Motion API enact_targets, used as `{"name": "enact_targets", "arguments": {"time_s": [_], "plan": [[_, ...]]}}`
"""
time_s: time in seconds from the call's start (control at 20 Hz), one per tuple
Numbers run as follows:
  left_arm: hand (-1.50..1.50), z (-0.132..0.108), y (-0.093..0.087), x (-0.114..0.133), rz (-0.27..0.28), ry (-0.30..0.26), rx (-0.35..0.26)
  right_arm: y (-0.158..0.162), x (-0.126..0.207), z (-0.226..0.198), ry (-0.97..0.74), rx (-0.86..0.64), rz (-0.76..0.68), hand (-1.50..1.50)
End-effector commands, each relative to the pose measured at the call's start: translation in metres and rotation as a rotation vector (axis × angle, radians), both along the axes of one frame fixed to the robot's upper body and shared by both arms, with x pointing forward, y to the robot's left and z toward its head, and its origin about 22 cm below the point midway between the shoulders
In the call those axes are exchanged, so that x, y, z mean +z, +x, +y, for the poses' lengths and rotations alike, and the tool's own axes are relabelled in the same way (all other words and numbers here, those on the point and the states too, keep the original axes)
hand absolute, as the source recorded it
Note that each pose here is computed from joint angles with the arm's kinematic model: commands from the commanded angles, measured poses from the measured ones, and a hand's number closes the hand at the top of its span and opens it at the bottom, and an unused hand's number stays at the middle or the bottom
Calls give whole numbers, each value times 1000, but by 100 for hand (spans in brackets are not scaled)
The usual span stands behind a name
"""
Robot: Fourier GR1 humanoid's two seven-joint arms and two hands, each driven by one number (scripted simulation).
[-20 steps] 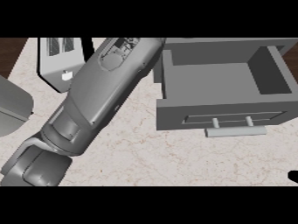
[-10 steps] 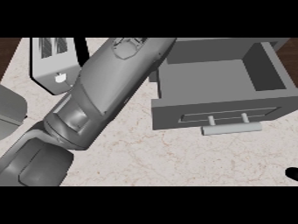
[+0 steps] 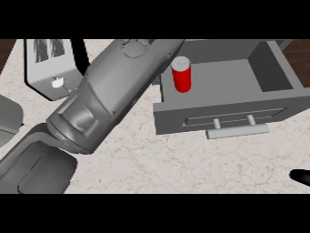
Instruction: Pick up the can, place it into the drawer and close the drawer
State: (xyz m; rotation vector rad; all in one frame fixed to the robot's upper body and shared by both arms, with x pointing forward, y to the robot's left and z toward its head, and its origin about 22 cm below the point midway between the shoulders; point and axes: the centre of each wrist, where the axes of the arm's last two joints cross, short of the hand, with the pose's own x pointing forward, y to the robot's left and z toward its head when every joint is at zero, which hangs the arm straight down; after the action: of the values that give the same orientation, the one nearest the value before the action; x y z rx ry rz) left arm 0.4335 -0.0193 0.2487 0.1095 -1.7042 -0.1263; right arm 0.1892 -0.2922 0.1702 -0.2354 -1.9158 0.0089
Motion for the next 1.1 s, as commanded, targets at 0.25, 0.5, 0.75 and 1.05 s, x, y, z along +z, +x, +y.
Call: {"name": "enact_targets", "arguments": {"time_s": [0.25,0.5,0.75,1.05], "plan": [[-150,2,2,-4,-14,-42,52,6,6,2,-160,17,-62,-150],[-150,4,4,-6,9,-75,51,15,21,10,-349,38,-119,-150],[-150,5,5,-4,5,-137,47,29,10,21,-530,18,-112,-150],[-150,-1,3,8,-33,-127,18,61,-6,47,-732,-28,-110,-150]]}}
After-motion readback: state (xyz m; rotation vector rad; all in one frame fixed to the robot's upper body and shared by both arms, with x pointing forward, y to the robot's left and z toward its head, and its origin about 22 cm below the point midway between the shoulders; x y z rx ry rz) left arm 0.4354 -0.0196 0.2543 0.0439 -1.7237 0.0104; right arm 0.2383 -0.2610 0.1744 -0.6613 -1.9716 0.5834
